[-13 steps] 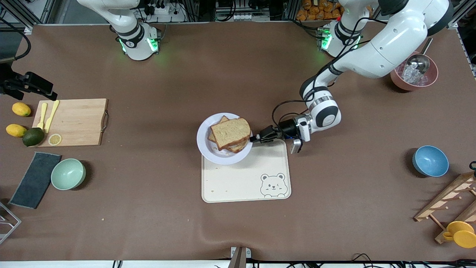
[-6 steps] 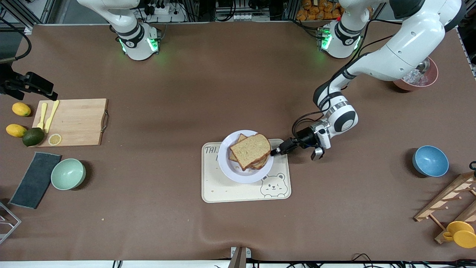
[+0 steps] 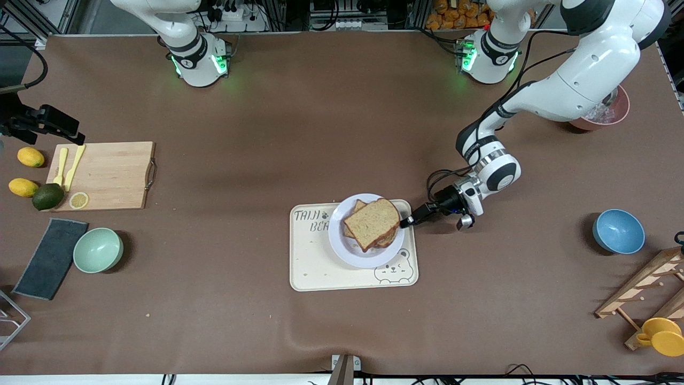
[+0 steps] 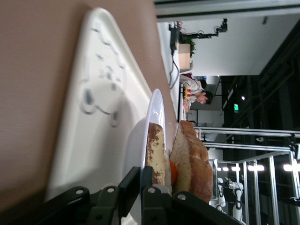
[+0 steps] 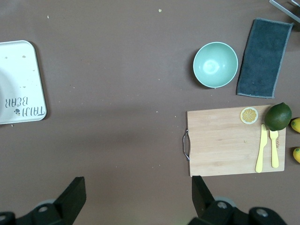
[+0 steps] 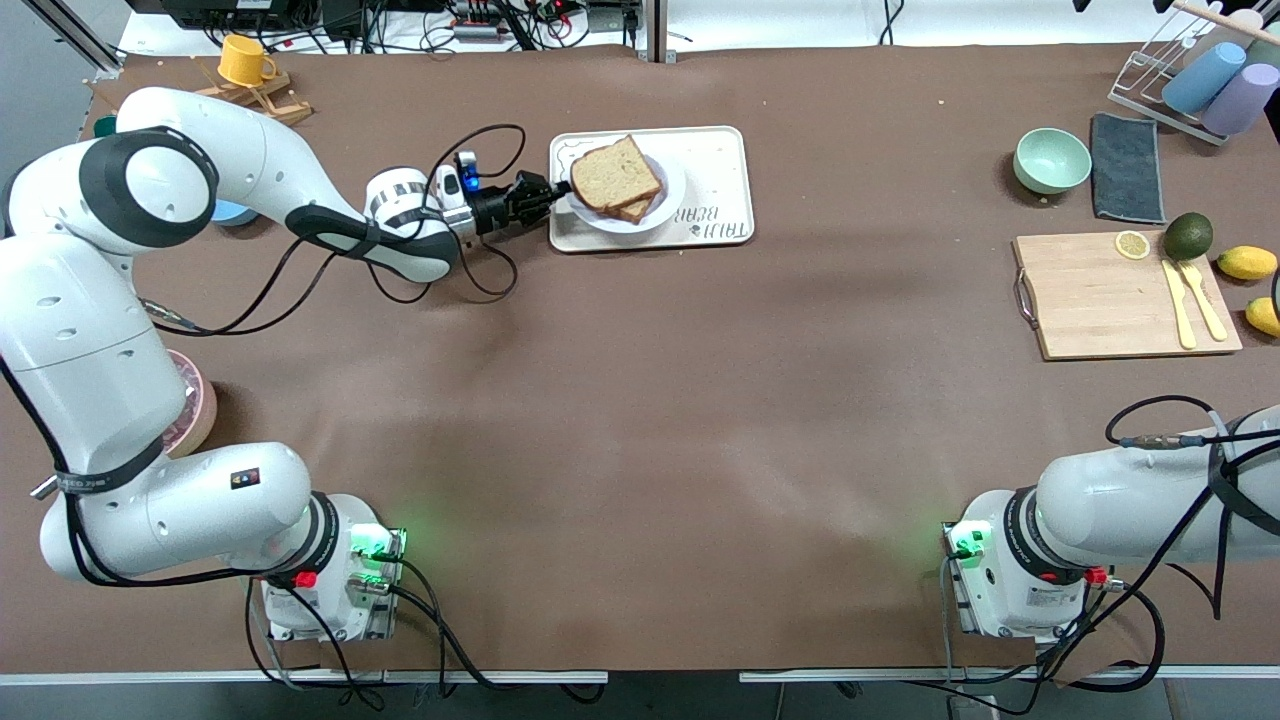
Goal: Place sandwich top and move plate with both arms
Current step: 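Slide the plate with the left gripper onto the bear tray, then open the left gripper and release the plate rim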
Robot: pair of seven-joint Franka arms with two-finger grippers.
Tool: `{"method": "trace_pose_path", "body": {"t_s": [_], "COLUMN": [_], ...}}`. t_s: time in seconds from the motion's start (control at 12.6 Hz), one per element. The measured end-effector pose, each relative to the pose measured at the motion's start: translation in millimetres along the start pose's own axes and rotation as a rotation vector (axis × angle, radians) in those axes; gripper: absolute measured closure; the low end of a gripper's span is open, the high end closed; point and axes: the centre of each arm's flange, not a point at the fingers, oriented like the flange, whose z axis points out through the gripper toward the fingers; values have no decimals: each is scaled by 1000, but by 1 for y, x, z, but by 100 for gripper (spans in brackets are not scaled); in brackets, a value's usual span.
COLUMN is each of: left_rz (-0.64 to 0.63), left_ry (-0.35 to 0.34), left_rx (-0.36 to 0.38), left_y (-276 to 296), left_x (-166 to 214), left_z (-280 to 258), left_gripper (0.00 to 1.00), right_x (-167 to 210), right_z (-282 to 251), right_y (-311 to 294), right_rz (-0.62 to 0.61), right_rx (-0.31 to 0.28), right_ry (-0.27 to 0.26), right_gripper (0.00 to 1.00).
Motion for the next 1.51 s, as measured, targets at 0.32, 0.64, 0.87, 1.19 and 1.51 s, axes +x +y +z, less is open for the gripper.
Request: {"method": "trace_pose_path", "body": {"t_s": [0.32,0.64,0.87,1.19,1.51], "left_rz": [-4,10,19,11,-33], "left_ry": [8,5,-3,-2,-41], "left_rx": [9,20,13,-17,-10], "left_y": [-7,-13,-11,-7,0], "left_x": [3,9,12,15,28], "left_z": [-3,-6,-5,-4,-14], "left_gripper": [92,91,66,23,0], "right_x": [0,0,0,0,1], "right_z": [0,0,0,1,7], "right_y": [-1,-1,-1,-1,-1], "right_rz": [-2,-2,-2,-3,-3], "right_rx": [0,0,0,0,0], "right_ry": [0,-1,-1,-2,-10], "right_gripper": [0,0,0,0,0]}}
